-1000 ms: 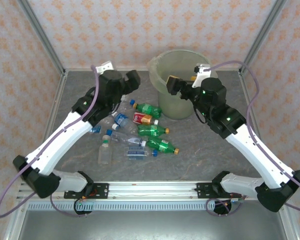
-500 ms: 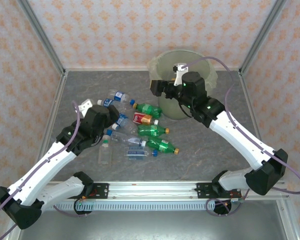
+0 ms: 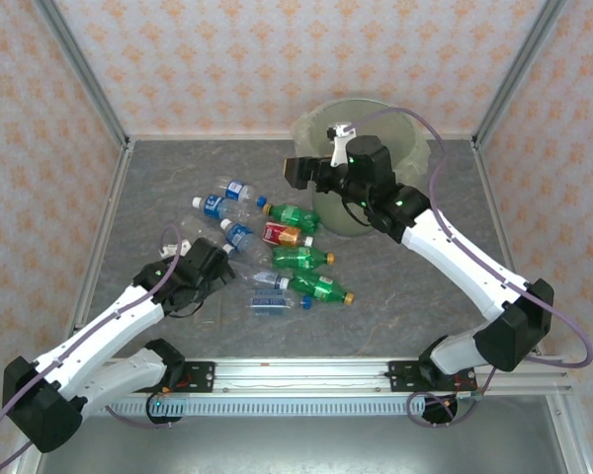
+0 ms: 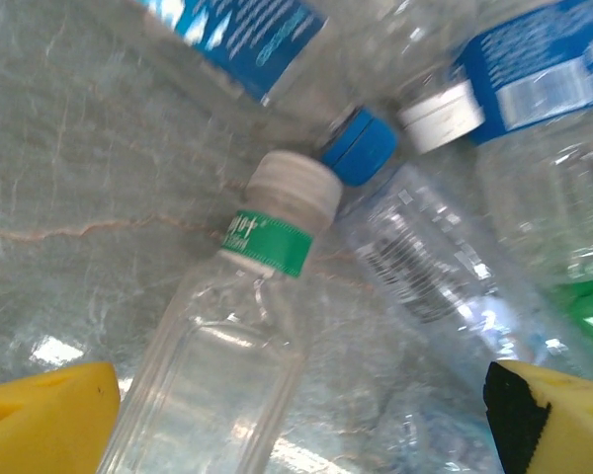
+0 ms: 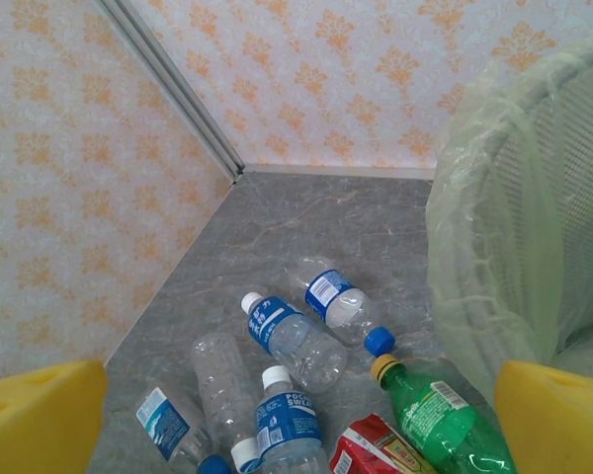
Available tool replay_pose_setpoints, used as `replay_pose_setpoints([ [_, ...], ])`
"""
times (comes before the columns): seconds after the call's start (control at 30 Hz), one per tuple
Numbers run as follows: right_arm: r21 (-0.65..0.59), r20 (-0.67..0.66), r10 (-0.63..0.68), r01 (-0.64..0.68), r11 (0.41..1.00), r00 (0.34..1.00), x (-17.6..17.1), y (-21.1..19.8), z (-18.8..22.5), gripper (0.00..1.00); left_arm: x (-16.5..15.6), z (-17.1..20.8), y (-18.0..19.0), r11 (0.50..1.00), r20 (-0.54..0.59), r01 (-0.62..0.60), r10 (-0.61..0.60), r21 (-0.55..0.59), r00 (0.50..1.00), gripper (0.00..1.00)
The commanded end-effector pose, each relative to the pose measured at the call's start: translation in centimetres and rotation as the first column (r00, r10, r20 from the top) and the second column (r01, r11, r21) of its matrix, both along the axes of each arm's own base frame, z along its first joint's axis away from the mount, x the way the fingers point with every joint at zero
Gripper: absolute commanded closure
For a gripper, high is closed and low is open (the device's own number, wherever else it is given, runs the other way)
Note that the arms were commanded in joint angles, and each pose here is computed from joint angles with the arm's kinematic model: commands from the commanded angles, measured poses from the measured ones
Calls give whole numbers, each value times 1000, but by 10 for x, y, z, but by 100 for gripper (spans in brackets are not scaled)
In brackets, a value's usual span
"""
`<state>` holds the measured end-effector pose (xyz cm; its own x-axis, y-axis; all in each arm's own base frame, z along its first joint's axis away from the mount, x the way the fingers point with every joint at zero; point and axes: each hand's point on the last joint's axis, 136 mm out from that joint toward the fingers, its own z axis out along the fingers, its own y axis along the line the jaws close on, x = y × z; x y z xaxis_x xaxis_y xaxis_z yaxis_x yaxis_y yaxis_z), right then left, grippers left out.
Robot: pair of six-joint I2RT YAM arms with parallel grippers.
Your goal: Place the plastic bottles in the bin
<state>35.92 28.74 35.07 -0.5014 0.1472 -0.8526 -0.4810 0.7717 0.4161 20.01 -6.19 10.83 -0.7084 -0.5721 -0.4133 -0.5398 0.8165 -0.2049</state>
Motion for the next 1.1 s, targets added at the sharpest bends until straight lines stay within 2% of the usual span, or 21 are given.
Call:
replay_pose_setpoints([
  [0.0,23,14,19,-19,1000,1000,-3,5,16,0,-15,-23,3,1000,-97,6,-5,10,995,5],
  [0.4,2,-11,19,-19,1000,1000,-7,2,8,0,-31,-66,-1,998,-232,66,-60,18,971,14],
  [0.53,5,-17,20,-20,1000,1000,-9,1,6,0,-30,-74,-6,997,-236,75,-75,-7,969,19],
  [0.9,12,-20,24,-24,1000,999,-10,2,7,0,-29,-85,-7,997,-248,75,-74,-6,966,22],
  [1.07,14,-19,24,-24,1000,1000,-10,3,9,0,-29,-83,-4,998,-240,59,-56,5,969,29],
])
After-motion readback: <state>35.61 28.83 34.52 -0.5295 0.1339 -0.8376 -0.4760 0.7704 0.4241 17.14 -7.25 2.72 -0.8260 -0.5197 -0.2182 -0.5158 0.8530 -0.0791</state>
